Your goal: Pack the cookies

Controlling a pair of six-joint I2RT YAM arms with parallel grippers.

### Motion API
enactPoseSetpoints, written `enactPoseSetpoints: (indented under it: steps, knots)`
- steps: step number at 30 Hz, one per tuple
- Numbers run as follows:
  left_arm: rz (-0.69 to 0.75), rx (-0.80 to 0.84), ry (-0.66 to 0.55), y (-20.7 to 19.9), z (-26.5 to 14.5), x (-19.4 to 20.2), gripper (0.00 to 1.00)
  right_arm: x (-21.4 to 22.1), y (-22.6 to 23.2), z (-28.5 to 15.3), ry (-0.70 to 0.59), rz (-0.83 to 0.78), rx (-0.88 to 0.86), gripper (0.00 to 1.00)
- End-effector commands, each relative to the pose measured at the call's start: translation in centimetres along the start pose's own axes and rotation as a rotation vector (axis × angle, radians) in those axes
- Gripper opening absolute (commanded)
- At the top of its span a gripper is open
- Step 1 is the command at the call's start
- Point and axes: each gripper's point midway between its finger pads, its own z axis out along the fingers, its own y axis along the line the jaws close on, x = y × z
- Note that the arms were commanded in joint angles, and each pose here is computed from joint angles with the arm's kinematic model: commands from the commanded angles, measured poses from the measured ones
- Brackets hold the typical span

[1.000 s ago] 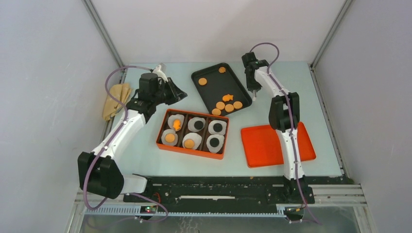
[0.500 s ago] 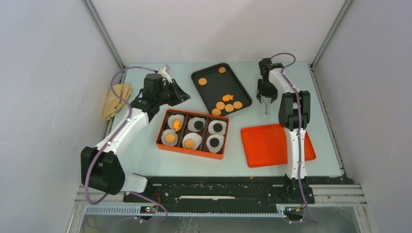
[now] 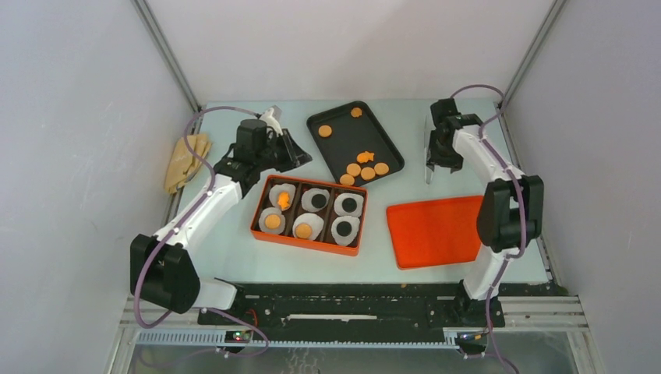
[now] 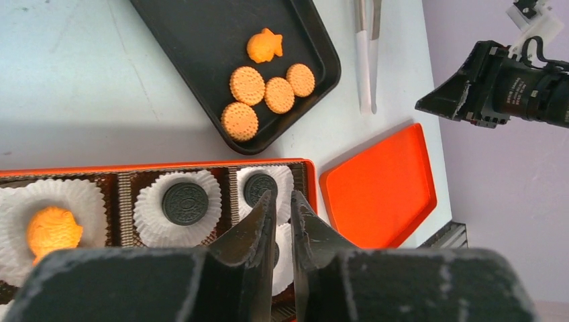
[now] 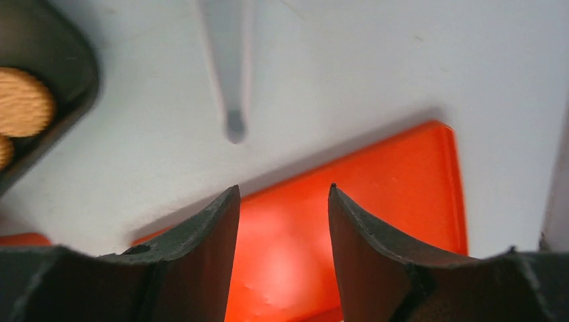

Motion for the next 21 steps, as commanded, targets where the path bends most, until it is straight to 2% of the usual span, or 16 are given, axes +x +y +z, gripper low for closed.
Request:
enactPoseSetpoints:
  steps: [1,8,15,21]
  knots:
    - [0.054,0.076,-0.004,-2.2,0.6,0.1,0.18,2.6,-5.8,2.0,0.068,0.098,0.172,0.59]
    - [0.067,0.121,0.023,-3.6,1.1,0.9,0.18,8.0,-9.4,5.9,0.261,0.169,0.264,0.6]
    - [0.069,0.131,0.023,-3.4,0.7,1.7,0.17,8.3,-14.2,6.4,0.287,0.297,0.33,0.6]
    - [0.057,0.131,0.046,-3.0,1.0,2.6,0.17,8.1,-14.4,5.6,0.275,0.312,0.328,0.58]
